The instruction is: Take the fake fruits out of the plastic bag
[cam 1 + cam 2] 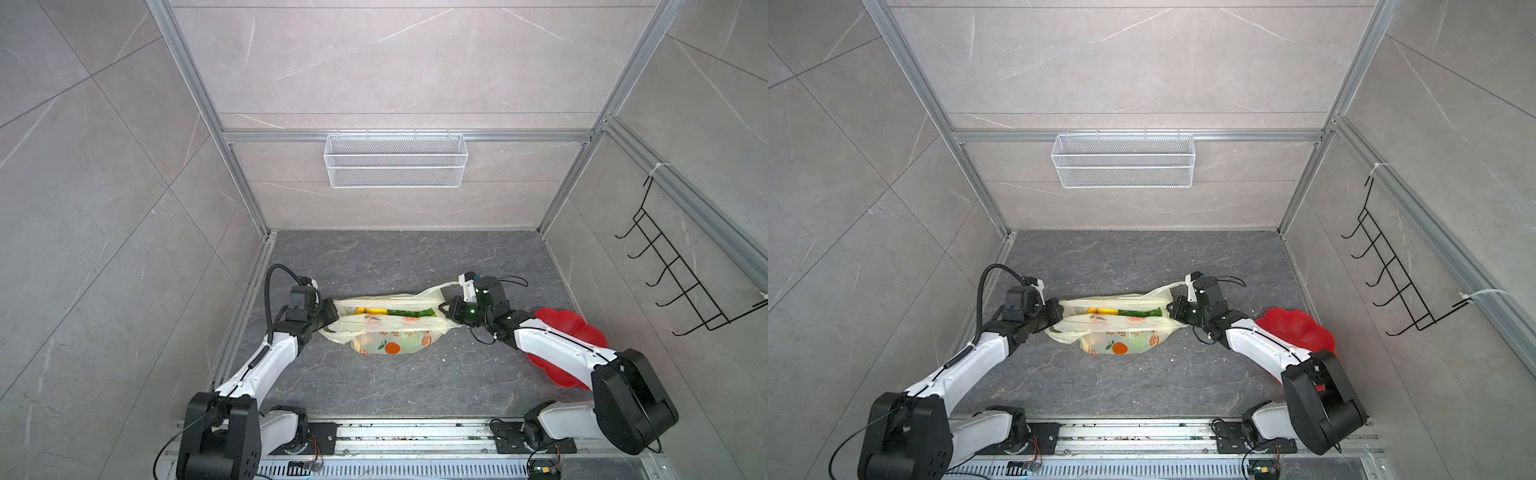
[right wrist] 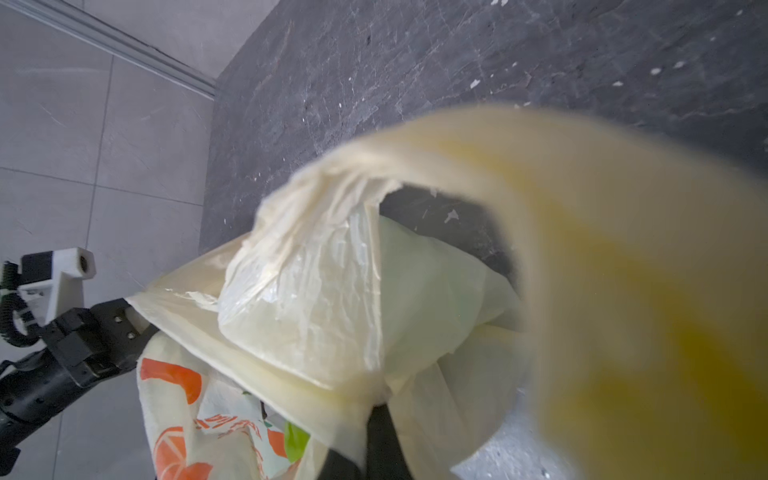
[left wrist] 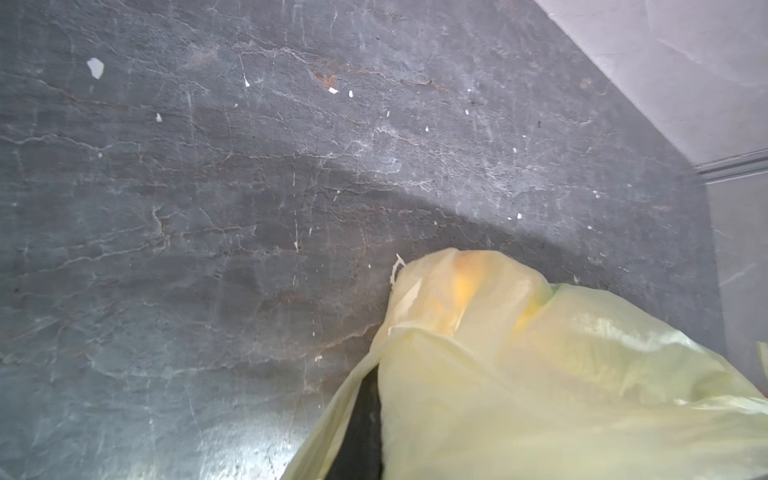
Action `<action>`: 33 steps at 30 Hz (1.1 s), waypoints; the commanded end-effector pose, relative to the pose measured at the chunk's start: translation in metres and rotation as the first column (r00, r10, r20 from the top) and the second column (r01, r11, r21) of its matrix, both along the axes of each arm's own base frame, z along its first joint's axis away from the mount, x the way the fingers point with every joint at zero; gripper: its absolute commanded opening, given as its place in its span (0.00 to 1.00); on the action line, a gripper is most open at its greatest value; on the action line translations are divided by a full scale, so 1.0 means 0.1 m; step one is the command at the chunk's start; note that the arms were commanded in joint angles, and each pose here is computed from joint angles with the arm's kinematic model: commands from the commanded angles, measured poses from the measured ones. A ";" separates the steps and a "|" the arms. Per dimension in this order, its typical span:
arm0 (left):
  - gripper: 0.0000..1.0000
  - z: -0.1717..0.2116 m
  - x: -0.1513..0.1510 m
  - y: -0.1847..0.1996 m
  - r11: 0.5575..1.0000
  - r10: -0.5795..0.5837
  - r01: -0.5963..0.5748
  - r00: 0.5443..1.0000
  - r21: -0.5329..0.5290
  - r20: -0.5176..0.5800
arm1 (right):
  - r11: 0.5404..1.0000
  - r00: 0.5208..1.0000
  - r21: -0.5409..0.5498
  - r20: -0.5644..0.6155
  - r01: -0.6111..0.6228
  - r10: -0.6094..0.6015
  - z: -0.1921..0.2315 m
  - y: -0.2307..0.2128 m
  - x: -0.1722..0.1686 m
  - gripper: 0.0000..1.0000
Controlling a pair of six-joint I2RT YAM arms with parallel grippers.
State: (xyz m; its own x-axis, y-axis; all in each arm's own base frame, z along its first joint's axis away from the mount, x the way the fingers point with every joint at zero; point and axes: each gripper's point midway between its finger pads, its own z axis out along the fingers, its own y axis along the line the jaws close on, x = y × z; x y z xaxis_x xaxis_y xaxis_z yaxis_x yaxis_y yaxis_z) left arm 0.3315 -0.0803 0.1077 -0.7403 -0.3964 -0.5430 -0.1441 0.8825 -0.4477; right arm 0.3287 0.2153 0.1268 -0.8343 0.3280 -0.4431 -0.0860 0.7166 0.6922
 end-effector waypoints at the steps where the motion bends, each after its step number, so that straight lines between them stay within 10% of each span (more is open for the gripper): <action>1: 0.15 0.35 0.24 -0.13 0.996 -0.033 0.027 0.997 0.090 0.064 | 0.997 0.998 0.069 0.053 0.015 -0.019 0.16 0.09 0.09 0.00; 8: 0.67 0.46 0.11 0.00 0.982 0.126 -0.115 0.990 0.147 -0.067 | 0.998 0.993 -0.026 0.105 0.062 -0.059 0.19 0.05 0.02 0.00; 13: 0.83 0.62 -0.15 0.12 0.965 0.226 -0.211 0.971 0.155 -0.083 | 0.994 0.991 -0.090 0.128 0.057 -0.045 0.16 0.11 -0.09 0.00; 26: 0.91 0.56 -0.46 -0.35 0.978 0.177 -0.160 0.976 0.134 -0.125 | 0.982 0.982 -0.182 0.190 0.047 -0.012 0.19 0.24 -0.31 0.00; 33: 0.74 0.10 -0.41 -0.39 0.978 0.160 -0.133 0.974 0.163 -0.162 | 0.985 0.982 -0.154 0.181 0.074 -0.046 0.22 0.20 -0.33 0.00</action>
State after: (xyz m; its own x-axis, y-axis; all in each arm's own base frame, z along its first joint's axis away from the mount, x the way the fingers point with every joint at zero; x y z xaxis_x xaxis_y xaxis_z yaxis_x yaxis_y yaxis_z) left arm 0.2869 -0.1190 0.1242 -0.7844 -0.4222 -0.4544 -0.3448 0.9058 -0.2465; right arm 0.2975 0.2413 0.1462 -0.7309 0.2664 -0.6284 -0.1693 0.8211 0.5451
